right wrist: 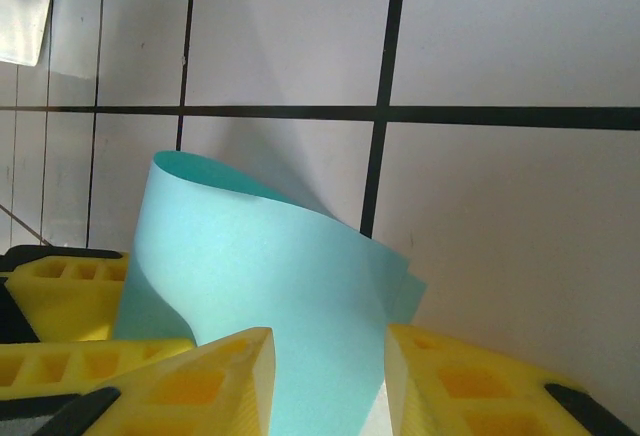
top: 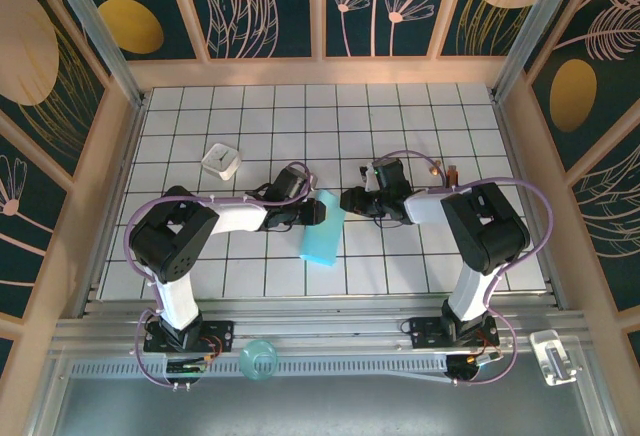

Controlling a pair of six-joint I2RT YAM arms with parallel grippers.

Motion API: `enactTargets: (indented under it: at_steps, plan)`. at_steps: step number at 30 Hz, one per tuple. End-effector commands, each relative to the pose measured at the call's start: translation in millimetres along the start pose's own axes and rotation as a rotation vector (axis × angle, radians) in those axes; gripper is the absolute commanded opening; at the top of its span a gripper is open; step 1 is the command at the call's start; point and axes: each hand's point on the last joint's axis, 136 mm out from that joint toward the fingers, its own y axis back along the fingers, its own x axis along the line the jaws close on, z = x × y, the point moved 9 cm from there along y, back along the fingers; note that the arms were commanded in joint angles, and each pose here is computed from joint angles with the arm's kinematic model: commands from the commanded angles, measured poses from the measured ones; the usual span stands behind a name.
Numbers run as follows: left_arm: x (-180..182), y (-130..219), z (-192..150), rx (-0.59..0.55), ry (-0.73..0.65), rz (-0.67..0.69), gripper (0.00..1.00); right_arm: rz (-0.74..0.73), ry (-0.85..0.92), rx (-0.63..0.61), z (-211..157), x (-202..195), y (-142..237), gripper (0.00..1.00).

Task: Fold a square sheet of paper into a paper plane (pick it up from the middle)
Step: First fold in half a square sheet of paper at the center of the table.

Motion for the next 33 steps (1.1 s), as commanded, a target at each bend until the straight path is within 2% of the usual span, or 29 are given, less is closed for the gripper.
enactTargets:
  at_steps: [1, 8, 14, 27, 33]
  plan:
    - [18.2, -8.2, -19.2, 0.096, -0.004, 0.092, 0.33, -0.017, 0.001, 0.032, -0.1, -3.4, -6.3, 0.34]
    - [20.8, -7.1, -21.8, 0.096, -0.031, 0.107, 0.32, 0.005, 0.016, 0.051, 5.3, 1.2, -4.4, 0.35]
    - [24.0, -6.8, -23.8, 0.090, -0.051, 0.119, 0.30, 0.021, 0.033, 0.036, 12.9, 9.8, 11.4, 0.35]
    - [28.8, -10.1, -30.3, 0.090, -0.061, 0.116, 0.30, 0.015, -0.011, 0.031, -7.3, 12.8, 39.1, 0.33]
    - [30.8, -11.4, -32.4, 0.096, -0.087, 0.122, 0.30, 0.002, -0.035, 0.014, -3.7, 9.6, 32.7, 0.30]
